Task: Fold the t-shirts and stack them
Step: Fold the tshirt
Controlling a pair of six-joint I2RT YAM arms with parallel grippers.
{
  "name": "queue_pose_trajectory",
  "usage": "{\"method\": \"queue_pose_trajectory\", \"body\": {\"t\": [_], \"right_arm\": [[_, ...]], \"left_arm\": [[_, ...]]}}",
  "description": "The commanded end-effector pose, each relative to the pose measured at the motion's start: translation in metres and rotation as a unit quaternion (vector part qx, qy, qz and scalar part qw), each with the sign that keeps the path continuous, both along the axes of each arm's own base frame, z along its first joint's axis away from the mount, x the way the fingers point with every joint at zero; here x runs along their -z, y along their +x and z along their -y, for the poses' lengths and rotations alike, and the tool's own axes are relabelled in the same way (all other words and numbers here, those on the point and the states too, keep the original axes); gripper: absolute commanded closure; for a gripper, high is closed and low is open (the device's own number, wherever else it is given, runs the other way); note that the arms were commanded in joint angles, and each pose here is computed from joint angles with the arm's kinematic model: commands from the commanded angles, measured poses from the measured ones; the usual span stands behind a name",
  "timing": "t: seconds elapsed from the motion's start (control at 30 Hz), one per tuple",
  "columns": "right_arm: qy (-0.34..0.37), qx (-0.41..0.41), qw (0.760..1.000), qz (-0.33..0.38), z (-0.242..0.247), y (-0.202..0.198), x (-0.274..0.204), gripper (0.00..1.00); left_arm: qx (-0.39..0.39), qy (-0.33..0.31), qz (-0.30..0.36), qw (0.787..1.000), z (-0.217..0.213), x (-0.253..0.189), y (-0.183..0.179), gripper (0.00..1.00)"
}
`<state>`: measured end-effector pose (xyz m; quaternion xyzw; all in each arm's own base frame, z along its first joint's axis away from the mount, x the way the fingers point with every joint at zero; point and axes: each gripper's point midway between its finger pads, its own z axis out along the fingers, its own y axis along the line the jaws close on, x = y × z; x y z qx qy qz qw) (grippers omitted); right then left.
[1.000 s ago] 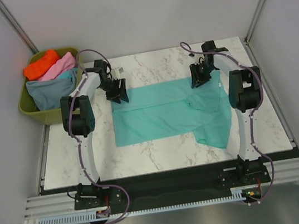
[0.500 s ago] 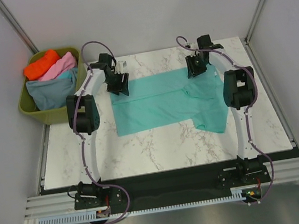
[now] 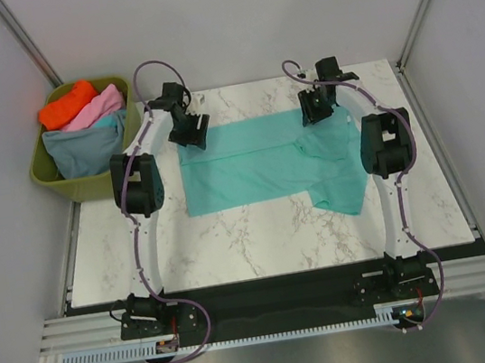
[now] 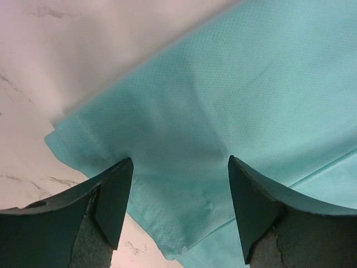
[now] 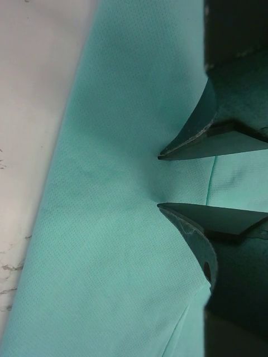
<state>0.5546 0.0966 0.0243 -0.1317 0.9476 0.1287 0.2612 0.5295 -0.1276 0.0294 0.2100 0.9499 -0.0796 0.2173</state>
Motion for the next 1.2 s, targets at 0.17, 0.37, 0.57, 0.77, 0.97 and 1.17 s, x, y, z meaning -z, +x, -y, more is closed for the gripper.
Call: {"method": "queue_pose_trajectory", "body": {"t": [0.17, 0.37, 0.57, 0.77, 0.97, 1.17], "right_arm": [[-0.014, 0.0, 1.0, 0.021, 0.003, -0.009, -0.04, 0.55], [-0.007, -0.028, 0.996, 0.083, 0.008, -0.027, -0.116, 0.51], [-0.044, -0.215, 0.959, 0.18, 0.01, -0.112, -0.169, 0.34], [-0.126, -0.379, 0.895, 0.199, 0.024, -0.213, -0.135, 0.34], [-0.136, -0.455, 0.859, 0.19, 0.023, -0.275, -0.104, 0.39], [-0.158, -0.516, 0.828, 0.15, 0.032, -0.312, -0.075, 0.44]], "left_arm": [[0.018, -0.001, 0.108, 0.994, 0.017, -0.058, 0.042, 0.21], [0.008, -0.029, 0.167, 0.985, 0.02, -0.147, 0.032, 0.17], [0.04, -0.082, 0.18, 0.979, 0.022, -0.217, -0.051, 0.09], [0.041, -0.058, 0.161, 0.984, 0.004, -0.199, -0.098, 0.07], [0.017, -0.026, 0.119, 0.992, -0.012, -0.153, -0.124, 0.09], [0.009, -0.029, 0.068, 0.997, -0.019, -0.118, -0.15, 0.14]]}}
